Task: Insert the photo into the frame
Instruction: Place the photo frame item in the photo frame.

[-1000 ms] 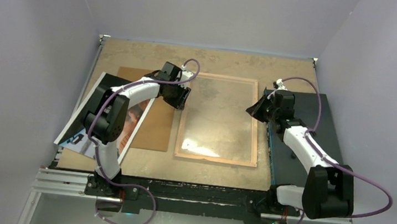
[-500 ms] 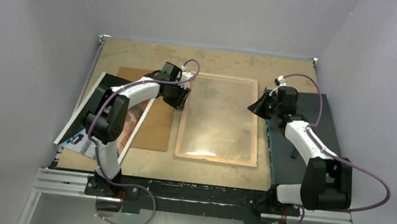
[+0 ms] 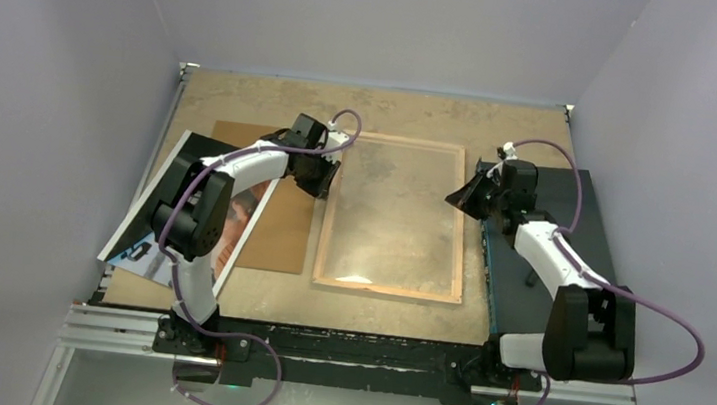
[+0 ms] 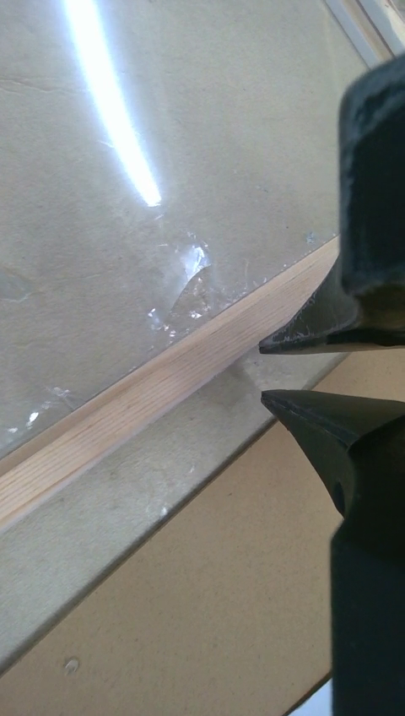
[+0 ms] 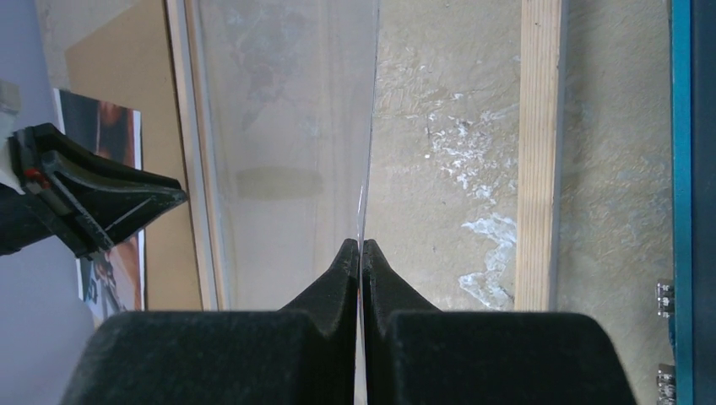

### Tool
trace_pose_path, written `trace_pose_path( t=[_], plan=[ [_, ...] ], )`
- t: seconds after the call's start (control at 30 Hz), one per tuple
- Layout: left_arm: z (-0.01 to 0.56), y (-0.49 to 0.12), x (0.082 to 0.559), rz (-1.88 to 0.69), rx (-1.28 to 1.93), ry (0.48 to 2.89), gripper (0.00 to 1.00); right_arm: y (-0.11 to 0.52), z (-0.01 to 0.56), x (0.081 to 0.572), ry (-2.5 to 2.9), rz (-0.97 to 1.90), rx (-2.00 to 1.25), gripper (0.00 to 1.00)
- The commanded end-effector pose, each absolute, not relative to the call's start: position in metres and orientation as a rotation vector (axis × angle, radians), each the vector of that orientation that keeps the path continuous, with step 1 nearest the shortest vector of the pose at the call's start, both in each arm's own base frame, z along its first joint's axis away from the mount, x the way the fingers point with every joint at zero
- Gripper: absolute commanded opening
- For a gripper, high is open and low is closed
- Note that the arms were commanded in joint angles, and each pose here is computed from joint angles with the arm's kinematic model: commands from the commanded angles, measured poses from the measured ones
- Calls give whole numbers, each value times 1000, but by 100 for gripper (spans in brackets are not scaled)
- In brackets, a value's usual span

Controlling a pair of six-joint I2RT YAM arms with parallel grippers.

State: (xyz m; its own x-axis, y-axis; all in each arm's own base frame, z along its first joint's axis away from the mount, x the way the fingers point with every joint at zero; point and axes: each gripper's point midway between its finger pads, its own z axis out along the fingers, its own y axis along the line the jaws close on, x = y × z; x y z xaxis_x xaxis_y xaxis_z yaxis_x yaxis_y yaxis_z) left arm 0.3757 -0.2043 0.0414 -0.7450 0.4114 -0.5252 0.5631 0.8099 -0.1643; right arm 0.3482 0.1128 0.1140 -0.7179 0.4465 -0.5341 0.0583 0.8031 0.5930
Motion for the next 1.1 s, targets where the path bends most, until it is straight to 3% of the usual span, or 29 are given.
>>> trace_pose_path(
  t=[0.0, 0.5, 1.07],
  plan=[
    [38, -208, 364, -486, 763, 2518, 18, 120, 131, 344, 2244, 801, 380, 0],
    [28, -217, 338, -632, 699, 2524, 7, 159, 163, 319, 2090, 1230, 423, 0],
    [26, -217, 337, -646, 694, 2530, 0, 153, 169, 315, 2030, 1233, 530, 0]
  ],
)
